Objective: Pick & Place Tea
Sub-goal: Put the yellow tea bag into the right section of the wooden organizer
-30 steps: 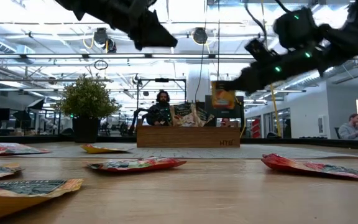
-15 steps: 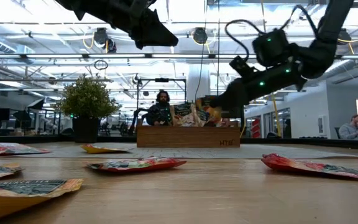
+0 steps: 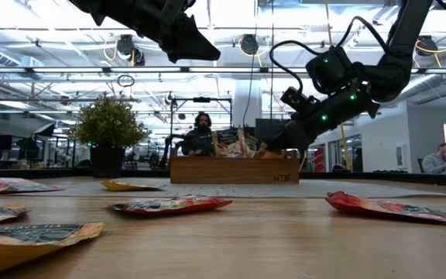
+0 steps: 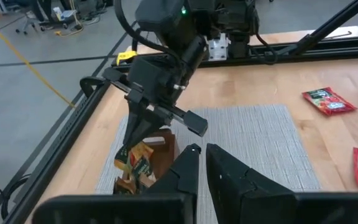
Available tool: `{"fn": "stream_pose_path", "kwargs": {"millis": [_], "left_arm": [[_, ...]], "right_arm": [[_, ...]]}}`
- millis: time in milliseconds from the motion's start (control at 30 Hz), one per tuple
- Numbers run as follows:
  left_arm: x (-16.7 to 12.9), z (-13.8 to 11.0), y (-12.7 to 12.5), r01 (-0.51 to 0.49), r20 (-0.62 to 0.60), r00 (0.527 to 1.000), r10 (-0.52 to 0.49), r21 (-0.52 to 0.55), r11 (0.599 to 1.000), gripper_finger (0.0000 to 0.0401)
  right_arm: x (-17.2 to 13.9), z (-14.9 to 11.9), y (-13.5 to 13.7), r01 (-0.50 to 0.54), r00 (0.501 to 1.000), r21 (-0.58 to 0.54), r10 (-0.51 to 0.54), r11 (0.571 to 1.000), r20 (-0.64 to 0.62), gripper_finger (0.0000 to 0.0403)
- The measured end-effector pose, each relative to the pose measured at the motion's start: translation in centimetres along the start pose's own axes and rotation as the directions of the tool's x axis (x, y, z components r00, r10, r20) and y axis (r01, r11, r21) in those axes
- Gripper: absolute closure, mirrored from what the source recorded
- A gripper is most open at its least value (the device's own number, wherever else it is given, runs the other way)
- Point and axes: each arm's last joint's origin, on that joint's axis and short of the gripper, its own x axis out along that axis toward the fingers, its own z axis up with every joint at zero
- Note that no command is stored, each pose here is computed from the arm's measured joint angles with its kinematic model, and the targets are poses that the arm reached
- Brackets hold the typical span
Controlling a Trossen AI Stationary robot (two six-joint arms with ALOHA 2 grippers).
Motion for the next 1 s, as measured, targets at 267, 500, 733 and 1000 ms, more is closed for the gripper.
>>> {"fn": "stream_pose_path", "kwargs": {"millis": [267, 500, 733, 1000], "left_arm": [[0.0, 0.0, 0.0, 0.0, 0.0, 1.0, 0.0, 0.0, 1.0, 0.0364], [0.0, 0.0, 0.0, 0.0, 0.0, 1.0, 0.0, -0.001, 1.0, 0.0364], [0.0, 0.0, 0.0, 0.001, -0.003, 1.0, -0.001, -0.004, 1.0, 0.0364], [0.0, -0.2, 0.0, 0.005, -0.016, 1.0, -0.005, -0.005, 1.0, 0.0364]], "right_arm": [[0.0, -0.1, 0.1, 0.008, 1.0, -0.005, -0.008, 1.0, -0.015, 0.0386], [-0.1, 0.2, 0.3, 0.006, 1.0, -0.001, -0.006, 1.0, 0.011, 0.0342], [-0.1, 0.9, 0.3, 0.018, 0.997, 0.031, -0.021, 0.999, 0.08, 0.0303], [-1.8, 3.6, 0.5, 0.065, 0.992, -0.017, -0.062, 0.998, 0.11, 0.0312]]}}
